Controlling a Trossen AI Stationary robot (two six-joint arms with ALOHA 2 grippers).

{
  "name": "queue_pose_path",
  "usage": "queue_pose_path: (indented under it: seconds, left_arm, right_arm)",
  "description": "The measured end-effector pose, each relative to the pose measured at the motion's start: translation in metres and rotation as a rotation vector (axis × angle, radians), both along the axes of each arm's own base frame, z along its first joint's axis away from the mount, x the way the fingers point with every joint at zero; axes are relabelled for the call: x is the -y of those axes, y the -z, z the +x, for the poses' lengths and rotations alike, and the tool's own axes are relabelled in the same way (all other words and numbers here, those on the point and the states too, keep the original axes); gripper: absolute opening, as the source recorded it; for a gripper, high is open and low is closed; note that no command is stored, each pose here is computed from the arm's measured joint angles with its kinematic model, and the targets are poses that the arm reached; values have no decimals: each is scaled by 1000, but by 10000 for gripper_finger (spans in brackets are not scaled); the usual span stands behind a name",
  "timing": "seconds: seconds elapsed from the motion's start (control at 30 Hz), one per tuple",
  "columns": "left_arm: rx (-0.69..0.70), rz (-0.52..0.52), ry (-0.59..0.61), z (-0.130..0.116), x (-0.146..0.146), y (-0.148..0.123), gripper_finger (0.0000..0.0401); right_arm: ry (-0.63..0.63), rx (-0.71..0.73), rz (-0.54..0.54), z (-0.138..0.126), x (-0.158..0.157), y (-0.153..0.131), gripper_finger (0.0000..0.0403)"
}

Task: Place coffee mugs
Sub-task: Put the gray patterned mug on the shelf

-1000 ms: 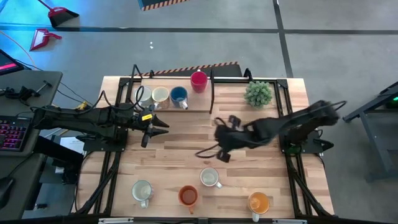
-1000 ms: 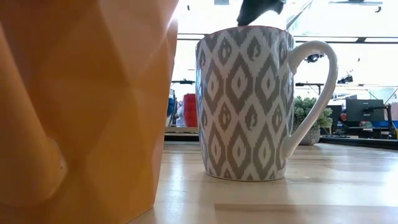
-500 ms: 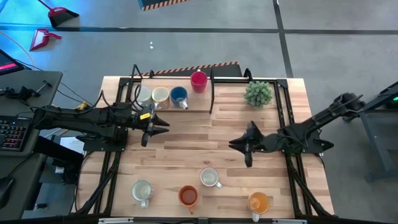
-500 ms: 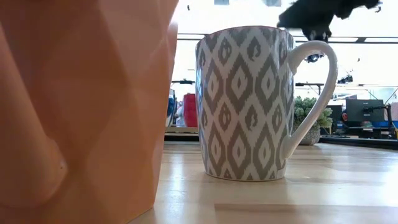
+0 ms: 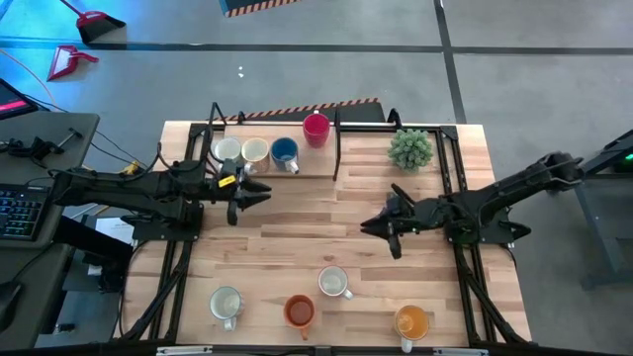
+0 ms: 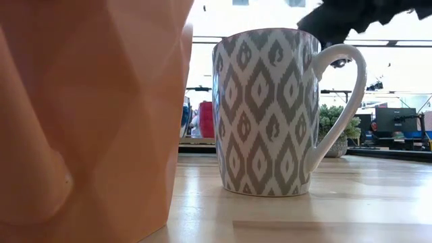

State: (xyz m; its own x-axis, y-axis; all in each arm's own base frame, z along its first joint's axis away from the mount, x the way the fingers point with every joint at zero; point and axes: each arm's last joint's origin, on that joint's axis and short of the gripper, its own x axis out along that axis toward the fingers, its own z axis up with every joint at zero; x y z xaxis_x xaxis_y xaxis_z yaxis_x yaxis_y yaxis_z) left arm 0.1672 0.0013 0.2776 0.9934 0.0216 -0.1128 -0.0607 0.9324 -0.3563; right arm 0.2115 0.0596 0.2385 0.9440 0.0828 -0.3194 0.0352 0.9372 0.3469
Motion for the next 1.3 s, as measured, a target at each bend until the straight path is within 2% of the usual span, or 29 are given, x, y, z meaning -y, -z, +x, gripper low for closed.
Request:
queue_pose_path:
  seconds: [0.23, 0.37, 0.43, 0.6, 0.77, 0.93, 1.3]
  left_arm:
    - [-1, 38, -33, 0, -1, 0, 101]
    - [-1, 39, -32, 0, -1, 0, 101]
    - [-2, 51, -30, 0, -1, 0, 101]
    - [-3, 60, -28, 0, -1, 0, 101]
    - [-3, 60, -11, 0, 0, 0, 101]
    - [-7, 95, -3, 0, 0, 0, 101]
    - [-48, 105, 55, -1, 1, 5, 101]
  right_arm:
    - [-77, -240, 41, 16, -3, -38, 85]
    - [-118, -304, 33, 35, -10, -63, 111]
    - [-140, -345, 19, 46, -15, -67, 120]
    - [-166, -468, -24, 69, -37, -54, 123]
    - [-141, -532, 15, 90, -56, -36, 123]
    - [-140, -591, 5, 112, -71, -25, 123]
    - [-128, -753, -118, 157, -90, -7, 123]
